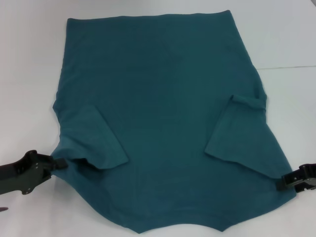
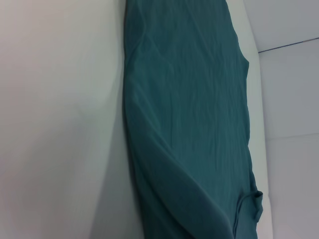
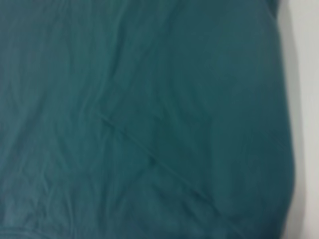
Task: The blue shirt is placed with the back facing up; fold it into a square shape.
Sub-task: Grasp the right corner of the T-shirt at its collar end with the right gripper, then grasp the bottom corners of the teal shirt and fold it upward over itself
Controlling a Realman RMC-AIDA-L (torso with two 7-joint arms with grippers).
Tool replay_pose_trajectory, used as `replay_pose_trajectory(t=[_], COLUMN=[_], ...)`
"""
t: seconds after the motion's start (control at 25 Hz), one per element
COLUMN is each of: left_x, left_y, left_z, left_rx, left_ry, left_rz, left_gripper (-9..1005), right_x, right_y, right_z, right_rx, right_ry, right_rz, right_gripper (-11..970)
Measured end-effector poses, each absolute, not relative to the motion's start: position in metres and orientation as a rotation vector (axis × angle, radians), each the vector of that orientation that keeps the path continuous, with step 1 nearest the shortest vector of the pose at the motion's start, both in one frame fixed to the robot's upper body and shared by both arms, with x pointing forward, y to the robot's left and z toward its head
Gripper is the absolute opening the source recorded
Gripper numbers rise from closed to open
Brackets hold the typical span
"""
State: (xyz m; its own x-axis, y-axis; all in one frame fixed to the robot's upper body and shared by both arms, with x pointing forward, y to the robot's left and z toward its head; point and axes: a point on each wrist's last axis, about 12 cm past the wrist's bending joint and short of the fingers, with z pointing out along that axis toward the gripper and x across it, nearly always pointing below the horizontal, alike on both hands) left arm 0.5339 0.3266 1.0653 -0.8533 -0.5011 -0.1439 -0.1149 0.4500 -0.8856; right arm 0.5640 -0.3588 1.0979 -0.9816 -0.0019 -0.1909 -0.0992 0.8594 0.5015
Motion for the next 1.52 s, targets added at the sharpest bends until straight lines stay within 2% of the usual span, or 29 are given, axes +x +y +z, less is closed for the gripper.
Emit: replay_pose_trajectory(t=[0.28,0.76,1.16,1.28,1.52], left_x=[0.534,0.534,0.533,0.532,0.525], left_y=[0.327,0.327,0.326,0.326,0.335], left_z=[1.065,1.066,1.066,1.067,1.073], left_rx=[-0.523,-0.524,-0.516,-0.499,-0.403], left_ry=[2.318,2.313,2.313,2.319,2.396], left_rz=[-1.371,-1.374,-1.384,-1.394,-1.366], left_gripper=[7,8,8,8,7], right_x=[0.571,0.572,0.57,0.567,0.556], right_y=[-0.344,-0.342,-0.348,-0.35,-0.362], right_z=[1.098,1.102,1.103,1.105,1.113], right_rx=[-0.117,-0.118,-0.091,-0.085,-0.09], right_ry=[2.838,2.829,2.831,2.828,2.847], right_rz=[0.806,0.822,0.824,0.853,0.879], right_gripper=[617,613,151,51,51])
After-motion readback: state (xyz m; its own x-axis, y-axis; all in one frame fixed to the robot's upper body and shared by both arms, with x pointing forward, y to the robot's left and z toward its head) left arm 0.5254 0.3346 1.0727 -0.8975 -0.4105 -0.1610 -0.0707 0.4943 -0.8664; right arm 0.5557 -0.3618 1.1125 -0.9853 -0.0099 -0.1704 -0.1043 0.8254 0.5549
